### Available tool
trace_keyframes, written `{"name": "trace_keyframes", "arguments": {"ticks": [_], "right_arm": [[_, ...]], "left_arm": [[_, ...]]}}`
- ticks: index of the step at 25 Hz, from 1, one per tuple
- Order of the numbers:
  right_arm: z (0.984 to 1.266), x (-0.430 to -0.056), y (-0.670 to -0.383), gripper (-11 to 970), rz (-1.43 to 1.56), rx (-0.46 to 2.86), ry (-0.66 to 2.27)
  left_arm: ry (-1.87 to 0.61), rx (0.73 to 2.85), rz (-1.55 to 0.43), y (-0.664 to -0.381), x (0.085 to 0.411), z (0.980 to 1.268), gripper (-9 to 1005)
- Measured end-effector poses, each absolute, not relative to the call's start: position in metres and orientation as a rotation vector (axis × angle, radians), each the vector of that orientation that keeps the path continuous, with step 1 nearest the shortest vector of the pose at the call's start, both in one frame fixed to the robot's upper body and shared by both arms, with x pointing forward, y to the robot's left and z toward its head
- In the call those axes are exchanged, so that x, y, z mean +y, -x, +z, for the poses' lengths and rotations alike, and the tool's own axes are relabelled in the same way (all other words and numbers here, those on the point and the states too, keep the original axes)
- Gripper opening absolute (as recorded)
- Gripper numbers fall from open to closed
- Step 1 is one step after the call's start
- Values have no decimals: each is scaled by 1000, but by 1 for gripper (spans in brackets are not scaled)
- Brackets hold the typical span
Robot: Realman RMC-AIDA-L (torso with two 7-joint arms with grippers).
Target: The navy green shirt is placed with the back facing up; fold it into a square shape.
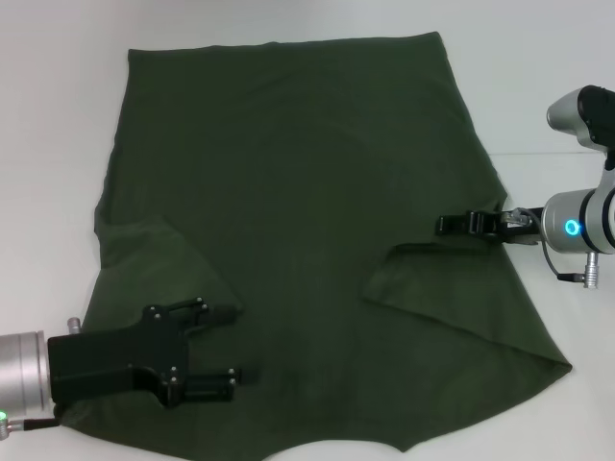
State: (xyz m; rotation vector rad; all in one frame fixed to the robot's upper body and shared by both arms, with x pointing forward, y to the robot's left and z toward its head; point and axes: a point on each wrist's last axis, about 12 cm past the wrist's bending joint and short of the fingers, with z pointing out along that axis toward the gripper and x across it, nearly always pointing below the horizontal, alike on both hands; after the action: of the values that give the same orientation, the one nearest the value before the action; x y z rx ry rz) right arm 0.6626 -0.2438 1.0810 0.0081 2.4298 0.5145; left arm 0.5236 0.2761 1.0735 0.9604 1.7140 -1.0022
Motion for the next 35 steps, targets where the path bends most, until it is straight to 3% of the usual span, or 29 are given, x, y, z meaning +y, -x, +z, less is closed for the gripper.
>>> {"name": "trace_keyframes", "arguments": {"ticks": [8,16,22,27,28,29,35], "right_arm": [[1086,-237,-665,847,595,2396,-41],[1119,-233,-683,847,693,2249,-55],[1127,-240,-680,846,747,2183,23],[1133,-263,-655,846,830,1977,231],[1131,-273,-636,846,866,1874,349],[1131,-273,-636,846,866,1874,349],[1115,-300,-574,847,909,1681,663]], "left_arm": [[-961,1712,-1001,-524,276,1074,874],[-954,1707,-1015,-523,277,1075,873],[-928,1696,-1034,-521,278,1076,874],[-860,1712,-1068,-524,282,1081,877],[-827,1732,-1099,-525,283,1083,878],[-815,1740,-1106,-525,284,1084,878],[-734,1796,-1128,-527,292,1089,883]]}}
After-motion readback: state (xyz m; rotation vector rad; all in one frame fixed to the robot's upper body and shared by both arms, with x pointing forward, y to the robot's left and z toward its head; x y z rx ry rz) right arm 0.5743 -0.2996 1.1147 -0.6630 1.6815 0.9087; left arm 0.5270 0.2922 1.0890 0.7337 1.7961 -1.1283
